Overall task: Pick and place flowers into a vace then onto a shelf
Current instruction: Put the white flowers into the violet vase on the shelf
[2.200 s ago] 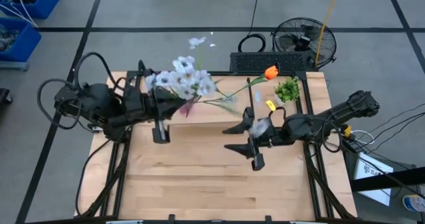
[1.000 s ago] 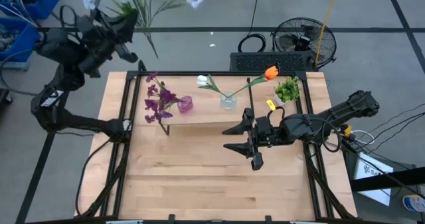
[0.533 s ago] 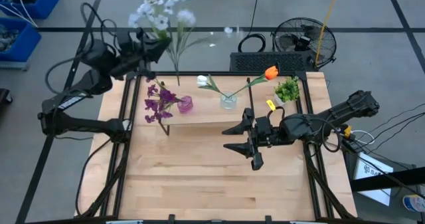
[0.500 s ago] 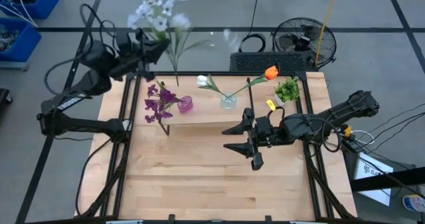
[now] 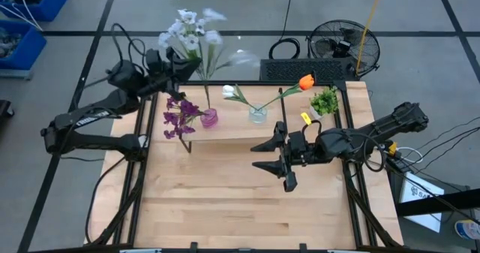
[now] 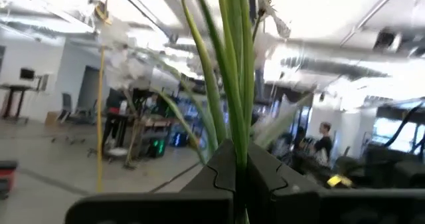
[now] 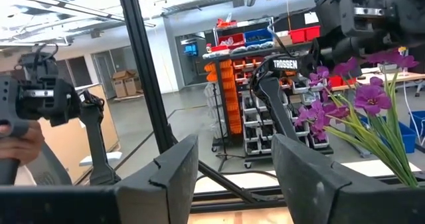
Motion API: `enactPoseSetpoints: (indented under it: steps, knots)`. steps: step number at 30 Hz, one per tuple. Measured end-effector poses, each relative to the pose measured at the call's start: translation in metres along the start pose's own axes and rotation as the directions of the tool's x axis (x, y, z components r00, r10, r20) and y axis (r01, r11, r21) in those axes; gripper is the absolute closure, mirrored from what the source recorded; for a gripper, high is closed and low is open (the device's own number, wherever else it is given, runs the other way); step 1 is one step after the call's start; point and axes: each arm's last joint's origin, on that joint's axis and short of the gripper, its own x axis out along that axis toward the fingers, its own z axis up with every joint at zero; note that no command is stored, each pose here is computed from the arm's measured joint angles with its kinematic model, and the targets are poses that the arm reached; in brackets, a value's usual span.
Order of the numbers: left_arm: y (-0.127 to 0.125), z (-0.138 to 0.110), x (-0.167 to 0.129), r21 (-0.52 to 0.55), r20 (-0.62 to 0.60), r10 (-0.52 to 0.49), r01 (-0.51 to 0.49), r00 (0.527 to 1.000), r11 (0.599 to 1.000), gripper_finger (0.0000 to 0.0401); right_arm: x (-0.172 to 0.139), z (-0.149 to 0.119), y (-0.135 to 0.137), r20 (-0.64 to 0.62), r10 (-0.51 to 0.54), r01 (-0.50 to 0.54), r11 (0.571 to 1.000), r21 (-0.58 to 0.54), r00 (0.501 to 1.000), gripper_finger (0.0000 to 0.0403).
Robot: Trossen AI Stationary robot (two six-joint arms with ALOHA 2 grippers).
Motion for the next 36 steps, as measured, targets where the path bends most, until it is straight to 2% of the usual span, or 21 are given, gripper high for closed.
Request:
enactPoseSetpoints:
  steps: [7,16,24,27,33,36]
  knots:
    - [0.004,-0.020,-0.004,-0.013,-0.028,0.009,-0.009,1.000,1.000,0.0394,0.000,0.000,0.000,-0.003,0.000,0.000,1.000,-0.001,1.000,0.0220]
    - [0.002,-0.021,-0.004,0.009,-0.037,-0.002,0.002,0.999,1.000,0.0394,0.000,-0.001,0.000,-0.010,-0.002,0.002,1.000,-0.003,1.000,0.0220]
    - [0.000,0.008,-0.013,0.072,0.172,-0.040,0.028,0.984,0.997,0.0394,0.000,-0.001,0.000,-0.012,-0.002,0.002,1.000,-0.004,1.000,0.0220]
    - [0.004,0.012,-0.018,0.082,0.164,0.004,-0.018,0.986,0.996,0.0394,0.000,-0.001,0.000,-0.013,-0.002,0.002,1.000,-0.004,1.000,0.0220]
    - [0.024,0.000,-0.020,0.075,0.035,0.170,-0.173,0.985,0.982,0.0394,0.000,-0.001,0.000,-0.013,-0.002,0.002,1.000,-0.002,1.000,0.0220]
    - [0.032,-0.006,-0.017,0.080,0.001,0.184,-0.184,0.983,0.980,0.0394,0.000,-0.001,0.000,-0.014,-0.002,0.002,1.000,-0.002,1.000,0.0220]
